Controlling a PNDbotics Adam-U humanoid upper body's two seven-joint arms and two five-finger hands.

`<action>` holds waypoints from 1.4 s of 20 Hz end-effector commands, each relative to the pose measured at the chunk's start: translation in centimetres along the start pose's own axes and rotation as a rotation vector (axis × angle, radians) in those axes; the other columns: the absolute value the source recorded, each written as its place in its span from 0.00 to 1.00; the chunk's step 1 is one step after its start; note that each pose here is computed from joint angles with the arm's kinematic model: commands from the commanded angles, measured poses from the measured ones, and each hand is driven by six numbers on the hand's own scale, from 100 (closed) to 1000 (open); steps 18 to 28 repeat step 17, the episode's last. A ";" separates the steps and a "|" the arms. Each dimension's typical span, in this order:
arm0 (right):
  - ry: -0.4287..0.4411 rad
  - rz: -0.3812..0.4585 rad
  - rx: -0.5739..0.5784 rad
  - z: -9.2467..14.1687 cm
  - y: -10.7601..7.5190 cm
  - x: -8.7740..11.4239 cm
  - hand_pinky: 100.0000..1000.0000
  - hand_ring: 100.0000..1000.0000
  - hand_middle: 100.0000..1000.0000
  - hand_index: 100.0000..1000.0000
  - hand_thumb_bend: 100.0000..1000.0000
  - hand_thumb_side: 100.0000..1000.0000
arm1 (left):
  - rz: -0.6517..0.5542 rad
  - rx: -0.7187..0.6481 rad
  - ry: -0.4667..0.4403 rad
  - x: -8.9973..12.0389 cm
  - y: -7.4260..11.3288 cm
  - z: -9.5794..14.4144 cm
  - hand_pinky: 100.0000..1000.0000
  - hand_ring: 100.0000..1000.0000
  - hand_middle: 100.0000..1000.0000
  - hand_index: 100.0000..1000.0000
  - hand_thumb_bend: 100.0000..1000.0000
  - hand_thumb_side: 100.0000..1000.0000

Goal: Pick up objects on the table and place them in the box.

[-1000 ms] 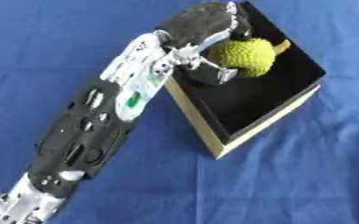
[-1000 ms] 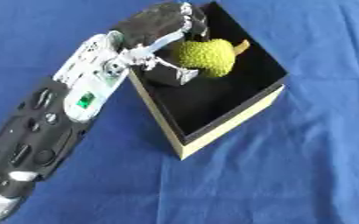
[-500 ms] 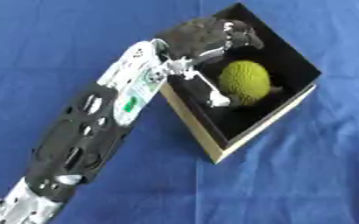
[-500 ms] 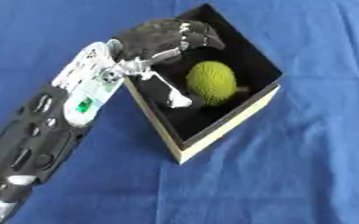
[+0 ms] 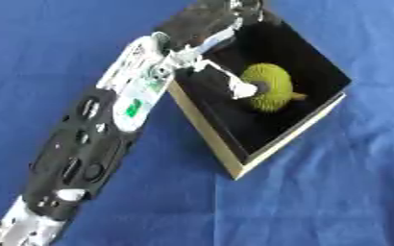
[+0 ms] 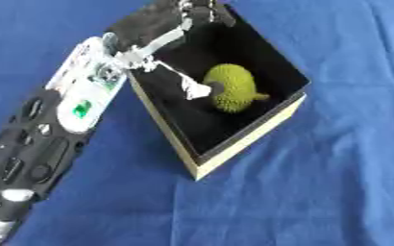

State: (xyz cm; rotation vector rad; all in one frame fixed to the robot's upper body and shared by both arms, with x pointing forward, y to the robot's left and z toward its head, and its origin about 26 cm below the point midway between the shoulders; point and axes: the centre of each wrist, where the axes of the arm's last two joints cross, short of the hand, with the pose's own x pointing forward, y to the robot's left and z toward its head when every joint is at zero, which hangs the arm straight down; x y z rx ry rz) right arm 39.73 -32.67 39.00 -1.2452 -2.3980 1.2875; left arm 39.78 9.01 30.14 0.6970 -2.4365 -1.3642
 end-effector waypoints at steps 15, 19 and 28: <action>0.023 0.101 -0.041 1.3 -3.7 -0.7 0.77 0.69 0.66 0.74 0.00 0.00 | 0.288 0.742 0.145 -0.1 14.9 12.3 0.51 0.70 0.68 0.74 0.31 0.39; 0.027 0.109 -0.041 1.5 -3.9 -0.8 0.77 0.69 0.66 0.74 0.00 0.00 | 0.248 0.746 0.167 -0.6 15.4 14.3 0.52 0.71 0.68 0.74 0.33 0.38; 0.027 0.109 -0.041 1.5 -3.9 -0.8 0.77 0.69 0.66 0.74 0.00 0.00 | 0.248 0.746 0.167 -0.6 15.4 14.3 0.52 0.71 0.68 0.74 0.33 0.38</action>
